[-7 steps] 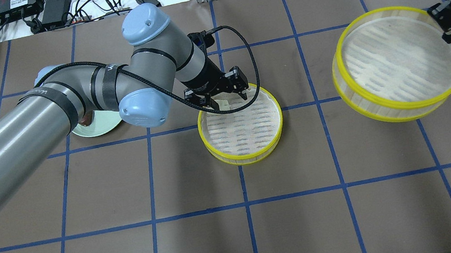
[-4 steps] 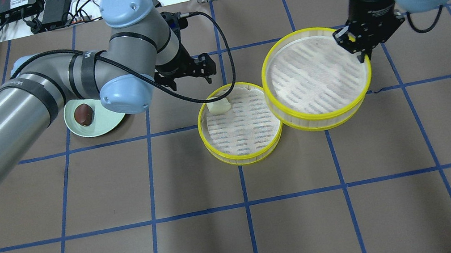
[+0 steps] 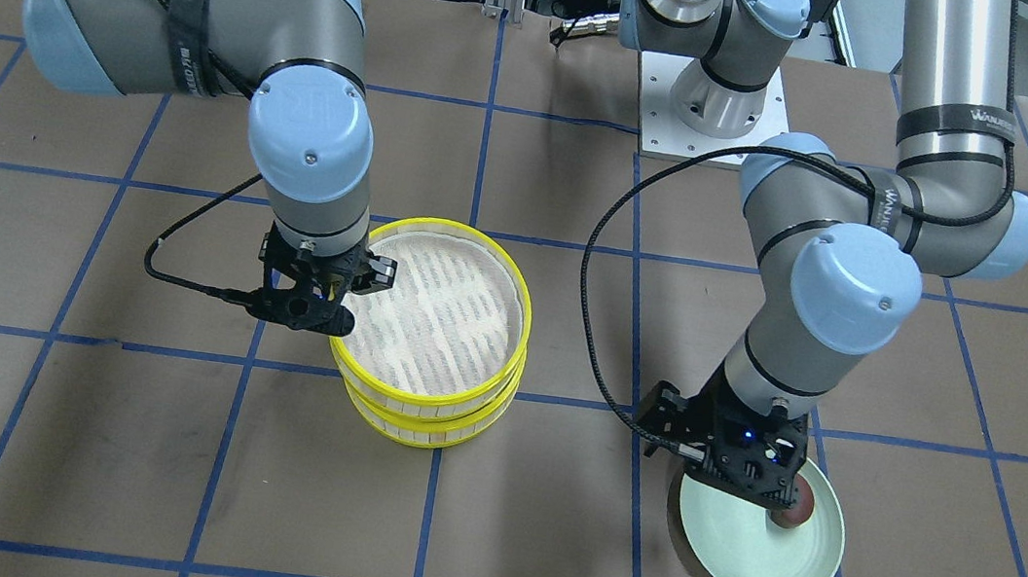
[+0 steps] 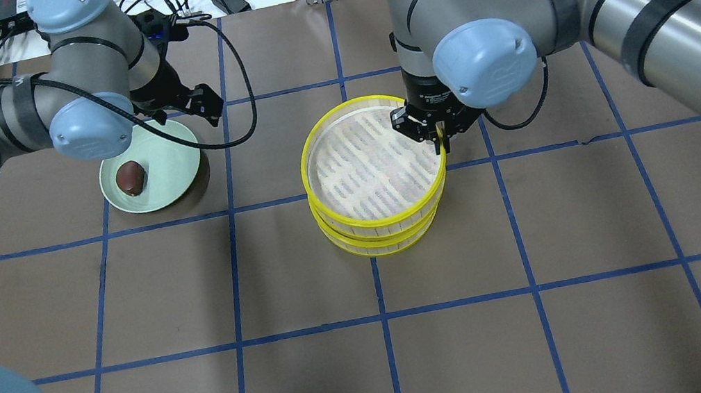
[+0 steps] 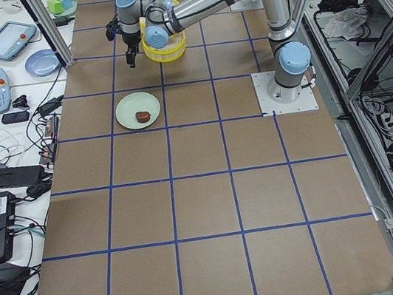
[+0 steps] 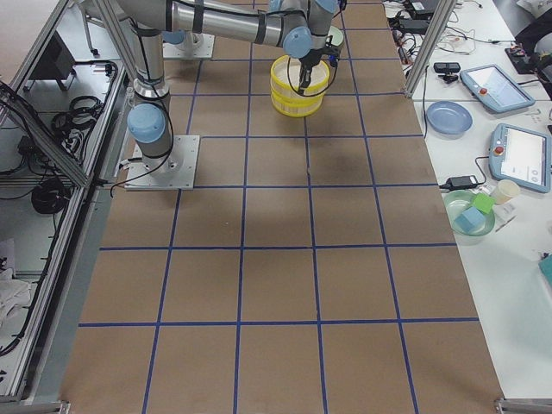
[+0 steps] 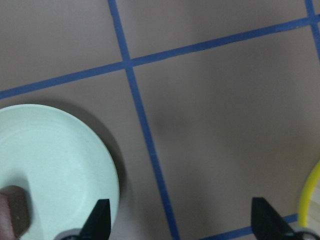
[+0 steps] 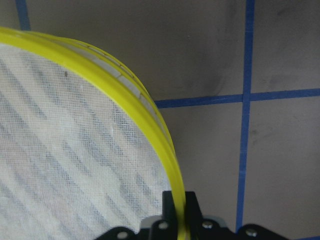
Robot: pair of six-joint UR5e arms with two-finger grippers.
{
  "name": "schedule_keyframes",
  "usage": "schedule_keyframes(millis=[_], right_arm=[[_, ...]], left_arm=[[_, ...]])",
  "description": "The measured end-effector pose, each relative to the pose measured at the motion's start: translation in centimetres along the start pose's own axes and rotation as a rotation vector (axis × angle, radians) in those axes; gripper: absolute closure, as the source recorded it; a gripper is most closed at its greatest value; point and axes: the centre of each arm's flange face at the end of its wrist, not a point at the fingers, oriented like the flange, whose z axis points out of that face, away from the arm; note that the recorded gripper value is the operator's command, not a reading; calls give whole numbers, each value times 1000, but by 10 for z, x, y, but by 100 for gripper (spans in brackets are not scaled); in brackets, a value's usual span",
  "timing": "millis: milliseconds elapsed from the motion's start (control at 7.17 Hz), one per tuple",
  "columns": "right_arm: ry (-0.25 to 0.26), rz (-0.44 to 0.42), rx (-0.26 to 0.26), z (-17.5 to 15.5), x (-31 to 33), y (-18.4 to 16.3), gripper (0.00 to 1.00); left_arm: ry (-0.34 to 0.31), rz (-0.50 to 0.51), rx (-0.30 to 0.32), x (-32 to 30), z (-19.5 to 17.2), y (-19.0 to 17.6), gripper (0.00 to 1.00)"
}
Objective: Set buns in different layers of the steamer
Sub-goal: 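Grasp the brown bun with the left gripper while the right gripper releases and rises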
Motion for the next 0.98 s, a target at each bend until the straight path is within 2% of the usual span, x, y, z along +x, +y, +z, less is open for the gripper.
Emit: schedule_keyframes(millis=[140,419,558,698,837,977], right_arm=[[0,-2,14,11,-6,0,100],[46,-17,31,24,-3,-1,100],[62,-26,30,28,-2,0,84],[71,-31,24,33,-1,2,1],[73,-31,20,35,-1,4,0],[62,-28,27,30,0,4,0]], left_arm=[[-6,40,-13,-40,7,7,0],[2,90,-45,-100,29,23,0],[4,97,-49,-111,42,25,0],[2,121,-46,-118,58,24,0],[6,156,-52,-124,74,24,0],[14,182,-65,-129,88,26,7]])
